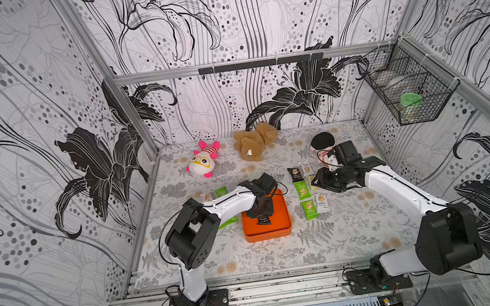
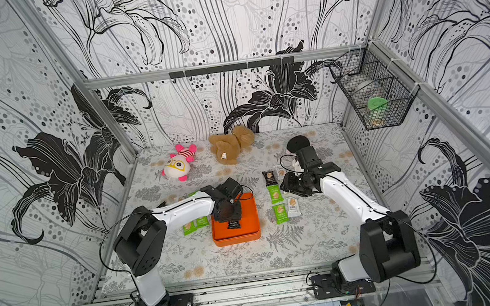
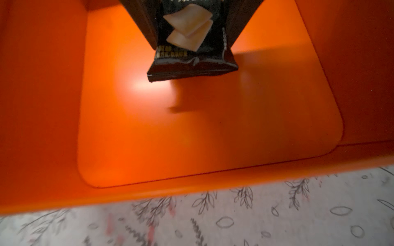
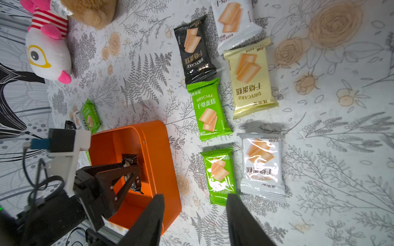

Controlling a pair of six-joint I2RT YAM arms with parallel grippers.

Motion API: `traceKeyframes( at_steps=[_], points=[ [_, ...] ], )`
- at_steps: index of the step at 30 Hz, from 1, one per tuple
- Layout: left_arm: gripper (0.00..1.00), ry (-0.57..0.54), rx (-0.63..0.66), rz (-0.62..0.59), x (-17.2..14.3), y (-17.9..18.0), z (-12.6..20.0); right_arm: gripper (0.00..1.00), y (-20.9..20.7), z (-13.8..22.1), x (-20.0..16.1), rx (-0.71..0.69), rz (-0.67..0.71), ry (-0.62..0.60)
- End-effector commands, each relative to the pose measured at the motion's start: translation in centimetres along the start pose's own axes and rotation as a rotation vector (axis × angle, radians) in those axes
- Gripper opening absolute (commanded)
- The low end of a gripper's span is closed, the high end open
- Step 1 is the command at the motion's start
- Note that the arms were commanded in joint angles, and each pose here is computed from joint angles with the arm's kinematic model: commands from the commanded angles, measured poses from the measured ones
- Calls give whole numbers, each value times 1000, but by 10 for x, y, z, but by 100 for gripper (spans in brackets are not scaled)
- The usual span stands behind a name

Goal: Take the cookies out of the storage box
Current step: Pick up the cookie from the storage box, then place the cookie at the center of the board.

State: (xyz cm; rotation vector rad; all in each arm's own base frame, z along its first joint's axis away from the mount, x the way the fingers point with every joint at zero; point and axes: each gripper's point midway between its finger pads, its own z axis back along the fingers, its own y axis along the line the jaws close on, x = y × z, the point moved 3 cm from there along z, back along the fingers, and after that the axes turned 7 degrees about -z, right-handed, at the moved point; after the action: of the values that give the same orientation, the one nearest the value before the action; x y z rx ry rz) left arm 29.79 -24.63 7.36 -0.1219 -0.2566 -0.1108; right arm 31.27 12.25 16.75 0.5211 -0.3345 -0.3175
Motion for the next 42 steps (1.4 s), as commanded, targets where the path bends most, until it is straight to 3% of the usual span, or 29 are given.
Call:
traceKeyframes(
  at_steps=[1, 10, 18, 23, 28, 35, 42],
  points=[
    [44, -120, -87, 54, 26, -14, 40, 53, 6, -1, 5, 25, 0, 8],
    [43, -229, -49, 164, 29, 38, 81, 53, 15, -6, 14, 50, 10, 19],
    [43, -256, 78, 332, -7, 128, 91, 53, 18, -12, 17, 62, 8, 32],
    [43, -248, 152, 461, -41, 178, 84, 53, 18, -14, 18, 65, 11, 32],
    [43, -215, 205, 526, -61, 206, 71, 53, 19, -14, 18, 64, 11, 33],
    [42, -200, 289, 593, -62, 235, 64, 53, 18, -11, 17, 58, 13, 30],
    [42, -143, 331, 565, -61, 247, 49, 53, 16, -7, 15, 49, 18, 25]
  ],
)
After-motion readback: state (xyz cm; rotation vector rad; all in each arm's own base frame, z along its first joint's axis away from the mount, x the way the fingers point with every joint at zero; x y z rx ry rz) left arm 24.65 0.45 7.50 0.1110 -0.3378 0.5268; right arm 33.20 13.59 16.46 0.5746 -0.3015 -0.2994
